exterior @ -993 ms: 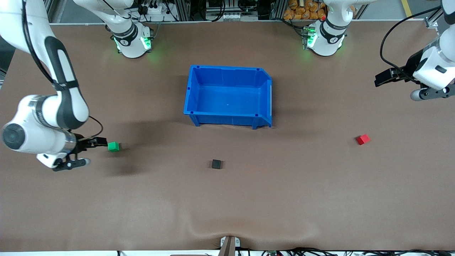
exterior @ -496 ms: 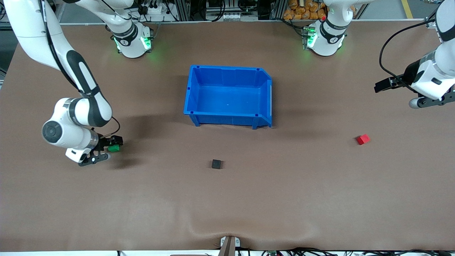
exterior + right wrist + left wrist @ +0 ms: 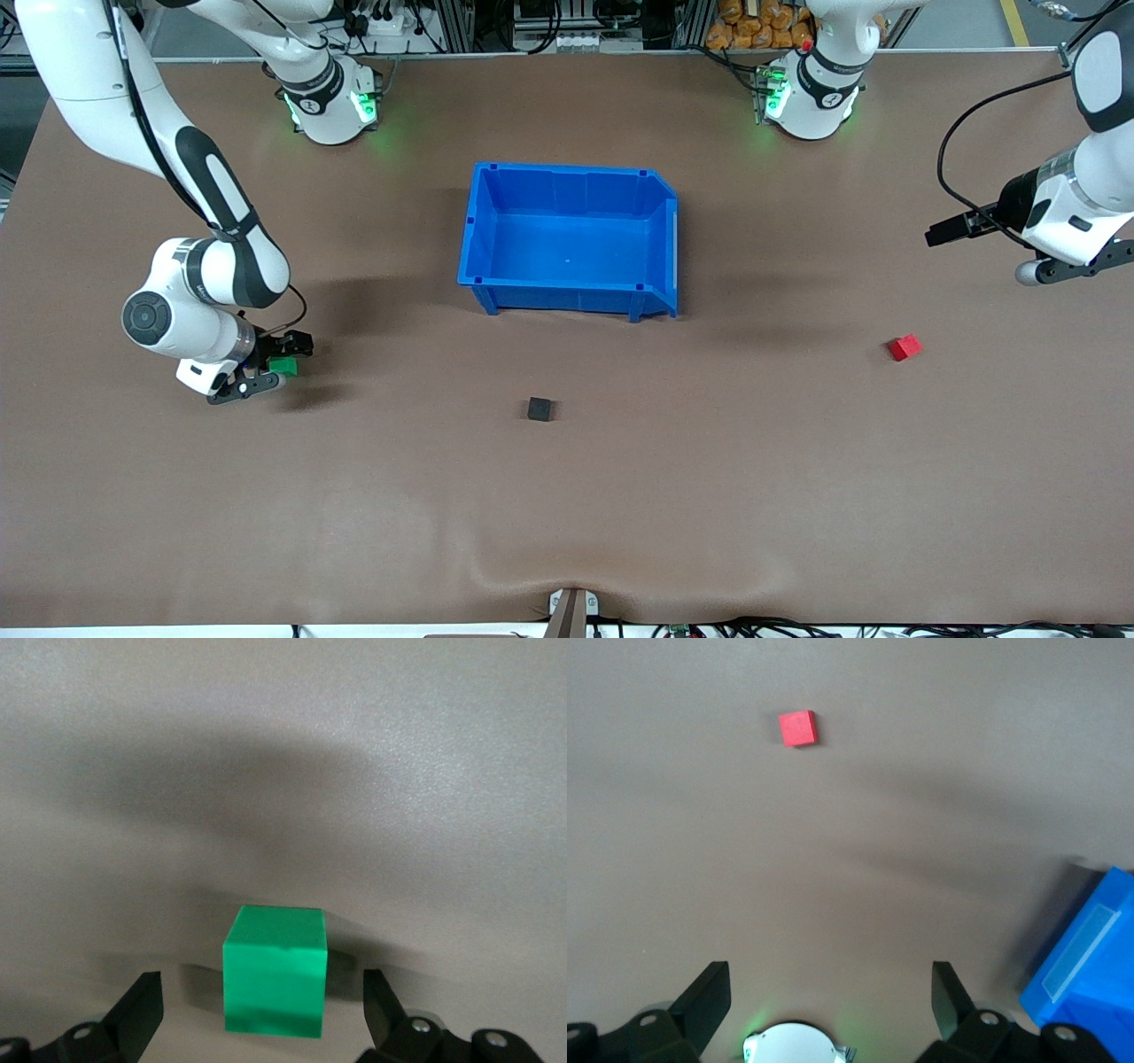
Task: Attach green and red cubes to black cube
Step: 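Carry the green cube toward the black cube while the left gripper grasps red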
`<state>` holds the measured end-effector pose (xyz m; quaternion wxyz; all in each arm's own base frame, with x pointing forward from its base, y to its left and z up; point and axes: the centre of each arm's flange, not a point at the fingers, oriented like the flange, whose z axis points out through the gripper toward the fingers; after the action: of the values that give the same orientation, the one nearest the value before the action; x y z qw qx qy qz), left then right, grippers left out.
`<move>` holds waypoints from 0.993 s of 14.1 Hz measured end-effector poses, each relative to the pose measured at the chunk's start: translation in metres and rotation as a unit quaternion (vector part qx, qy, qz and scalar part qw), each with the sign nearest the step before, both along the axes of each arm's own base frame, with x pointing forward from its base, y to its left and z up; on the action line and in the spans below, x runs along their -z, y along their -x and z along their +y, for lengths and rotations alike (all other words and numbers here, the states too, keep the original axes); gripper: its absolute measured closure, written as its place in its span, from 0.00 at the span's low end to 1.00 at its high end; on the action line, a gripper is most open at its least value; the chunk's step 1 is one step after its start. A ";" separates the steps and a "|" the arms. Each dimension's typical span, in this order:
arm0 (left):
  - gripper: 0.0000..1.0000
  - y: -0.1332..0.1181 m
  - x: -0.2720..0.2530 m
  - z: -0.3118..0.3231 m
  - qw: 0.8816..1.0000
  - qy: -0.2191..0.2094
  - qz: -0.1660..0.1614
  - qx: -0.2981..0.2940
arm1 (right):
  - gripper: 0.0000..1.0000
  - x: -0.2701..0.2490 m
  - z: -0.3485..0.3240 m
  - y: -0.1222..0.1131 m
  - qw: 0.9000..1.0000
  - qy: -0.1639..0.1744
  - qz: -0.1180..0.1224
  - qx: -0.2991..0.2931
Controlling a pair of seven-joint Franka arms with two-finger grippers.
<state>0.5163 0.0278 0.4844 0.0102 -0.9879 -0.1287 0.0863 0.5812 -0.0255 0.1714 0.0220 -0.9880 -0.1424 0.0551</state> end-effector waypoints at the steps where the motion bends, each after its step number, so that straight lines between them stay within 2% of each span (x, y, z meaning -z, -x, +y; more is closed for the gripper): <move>1: 0.00 0.000 0.011 0.002 1.000 0.000 -0.004 -0.002 | 0.00 -0.001 0.000 -0.001 1.000 0.000 -0.004 0.000; 3: 0.00 0.000 0.038 0.003 1.000 0.001 -0.006 -0.003 | 0.04 -0.003 0.000 -0.003 1.000 0.001 -0.015 0.000; 4: 0.00 -0.002 0.052 0.004 1.000 0.002 -0.006 -0.003 | 0.12 -0.003 0.000 -0.004 1.000 0.001 -0.017 0.000; 8: 0.00 -0.021 0.096 0.020 1.000 0.007 -0.018 -0.018 | 0.57 -0.004 -0.001 -0.005 1.000 0.002 -0.020 0.000; 9: 0.00 -0.025 0.104 0.023 0.999 0.009 -0.023 -0.022 | 0.60 -0.004 -0.001 -0.005 1.000 0.002 -0.021 -0.001; 11: 0.00 -0.032 0.116 0.025 0.999 0.008 -0.035 -0.038 | 0.60 -0.008 0.000 -0.007 0.999 -0.001 -0.026 -0.027; 14: 0.00 -0.040 0.130 0.027 0.998 0.009 -0.046 -0.042 | 0.60 -0.032 0.008 -0.026 0.992 -0.004 -0.056 -0.110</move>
<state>0.5565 0.0548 0.3540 -0.0082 -0.9845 -0.1698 0.0419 0.6076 -0.0171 0.2032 0.0122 -0.9679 -0.2510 0.0012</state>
